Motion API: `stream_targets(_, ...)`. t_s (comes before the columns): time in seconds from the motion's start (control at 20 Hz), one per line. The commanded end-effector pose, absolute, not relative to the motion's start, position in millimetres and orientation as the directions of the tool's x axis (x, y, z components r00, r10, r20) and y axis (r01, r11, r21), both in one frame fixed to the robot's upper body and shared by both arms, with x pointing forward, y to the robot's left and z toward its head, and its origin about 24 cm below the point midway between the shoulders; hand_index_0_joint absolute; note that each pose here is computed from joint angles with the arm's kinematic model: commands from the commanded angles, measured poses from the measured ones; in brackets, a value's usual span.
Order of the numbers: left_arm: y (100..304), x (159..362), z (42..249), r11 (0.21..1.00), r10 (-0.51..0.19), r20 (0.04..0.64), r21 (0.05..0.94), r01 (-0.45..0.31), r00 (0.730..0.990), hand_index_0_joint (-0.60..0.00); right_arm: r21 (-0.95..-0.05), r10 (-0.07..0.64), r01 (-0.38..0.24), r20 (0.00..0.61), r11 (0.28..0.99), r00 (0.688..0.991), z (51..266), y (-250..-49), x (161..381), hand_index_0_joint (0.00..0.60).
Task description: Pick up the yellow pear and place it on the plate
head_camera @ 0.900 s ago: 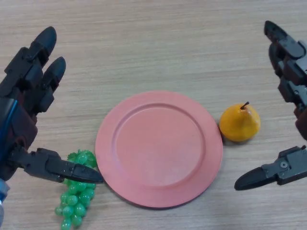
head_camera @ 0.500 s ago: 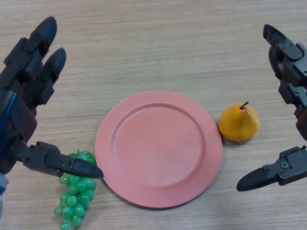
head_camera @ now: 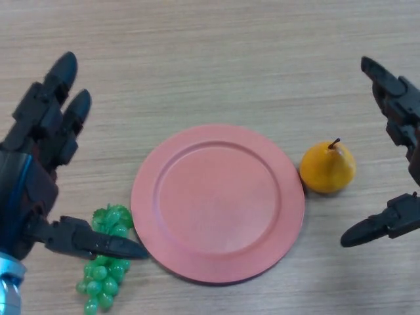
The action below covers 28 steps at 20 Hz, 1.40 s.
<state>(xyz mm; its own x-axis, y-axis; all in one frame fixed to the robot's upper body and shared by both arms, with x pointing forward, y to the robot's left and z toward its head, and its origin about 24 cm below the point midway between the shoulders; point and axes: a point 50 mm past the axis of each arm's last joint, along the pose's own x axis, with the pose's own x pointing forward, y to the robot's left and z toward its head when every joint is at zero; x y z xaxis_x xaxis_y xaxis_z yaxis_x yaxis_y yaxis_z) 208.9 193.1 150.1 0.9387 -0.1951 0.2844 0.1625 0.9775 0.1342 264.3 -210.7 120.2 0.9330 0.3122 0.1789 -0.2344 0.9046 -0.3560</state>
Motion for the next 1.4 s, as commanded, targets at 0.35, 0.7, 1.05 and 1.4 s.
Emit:
stream_targets(0.35, 192.1, 198.4, 180.2, 0.978, -0.156, 0.5, 0.201, 0.06, 0.852, 0.0, -0.39, 0.2, -0.055, 0.343, 0.919, 0.918, 122.9, -250.3, 320.0, 0.0)
stream_targets(0.7, 180.1, 199.8, 179.5, 0.984, -0.157, 0.464, 0.152, 0.096, 0.872, 0.0, -0.368, 0.156, -0.051, 0.261, 0.928, 0.953, 95.9, -244.0, 346.4, 0.0)
stream_targets(1.05, 168.4, 198.0, 175.6, 0.98, -0.181, 0.412, 0.153, 0.128, 0.893, 0.0, -0.251, 0.148, -0.112, 0.13, 0.961, 0.98, 75.8, -236.4, 353.0, 0.0)
stream_targets(1.4, 161.0, 195.4, 175.5, 0.979, -0.187, 0.408, 0.146, 0.139, 0.894, 0.0, -0.642, -0.001, 0.133, 0.202, 0.755, 0.979, 76.9, -246.5, 351.2, 0.6)
